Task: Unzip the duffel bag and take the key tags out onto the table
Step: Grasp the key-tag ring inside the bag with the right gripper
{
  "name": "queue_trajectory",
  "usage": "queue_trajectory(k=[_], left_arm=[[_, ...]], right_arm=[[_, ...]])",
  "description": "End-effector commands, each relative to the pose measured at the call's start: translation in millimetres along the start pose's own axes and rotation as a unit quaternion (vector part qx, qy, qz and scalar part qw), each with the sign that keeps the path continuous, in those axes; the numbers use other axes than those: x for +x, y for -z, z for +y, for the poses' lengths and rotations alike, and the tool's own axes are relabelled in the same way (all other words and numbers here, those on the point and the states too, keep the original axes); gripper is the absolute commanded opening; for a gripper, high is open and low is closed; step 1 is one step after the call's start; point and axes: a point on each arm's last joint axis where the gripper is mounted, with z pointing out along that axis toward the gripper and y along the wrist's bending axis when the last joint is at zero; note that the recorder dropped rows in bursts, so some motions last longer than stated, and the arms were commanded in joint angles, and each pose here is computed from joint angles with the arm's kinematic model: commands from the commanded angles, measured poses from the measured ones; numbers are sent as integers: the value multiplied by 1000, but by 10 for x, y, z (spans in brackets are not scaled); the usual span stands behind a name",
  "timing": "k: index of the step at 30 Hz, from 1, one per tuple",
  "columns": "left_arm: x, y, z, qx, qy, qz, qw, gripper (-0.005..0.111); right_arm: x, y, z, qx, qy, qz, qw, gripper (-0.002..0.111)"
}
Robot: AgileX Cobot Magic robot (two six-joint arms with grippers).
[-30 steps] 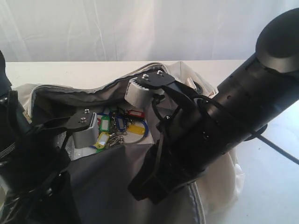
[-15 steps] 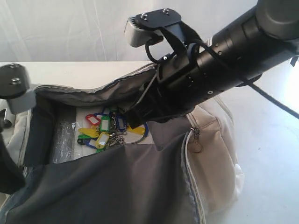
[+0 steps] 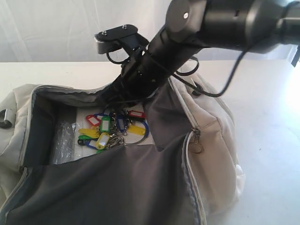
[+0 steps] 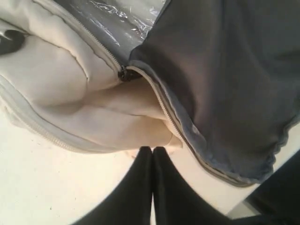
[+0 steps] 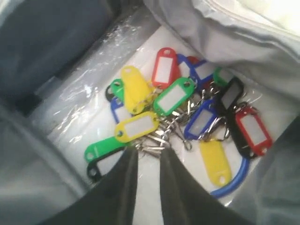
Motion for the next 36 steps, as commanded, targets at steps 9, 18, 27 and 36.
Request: queue_trajectory(k=[9,18,27,36], left_arm=[[105,-160,-43,2,29,-31,999,0],[103,-160,-52,7,33,-32,999,0],[101,-160,-54,8,33,-33,999,0],[99,-160,-56,9,34,-34,999,0]], right_arm=[[-74,-793,-369,70,-32,82,994,40],[7,-747,-692,112,-18,119,986,64],[-50,-892,-529,93,28,109,989,67],[57,-1188,-317,59,105,204,972,69]])
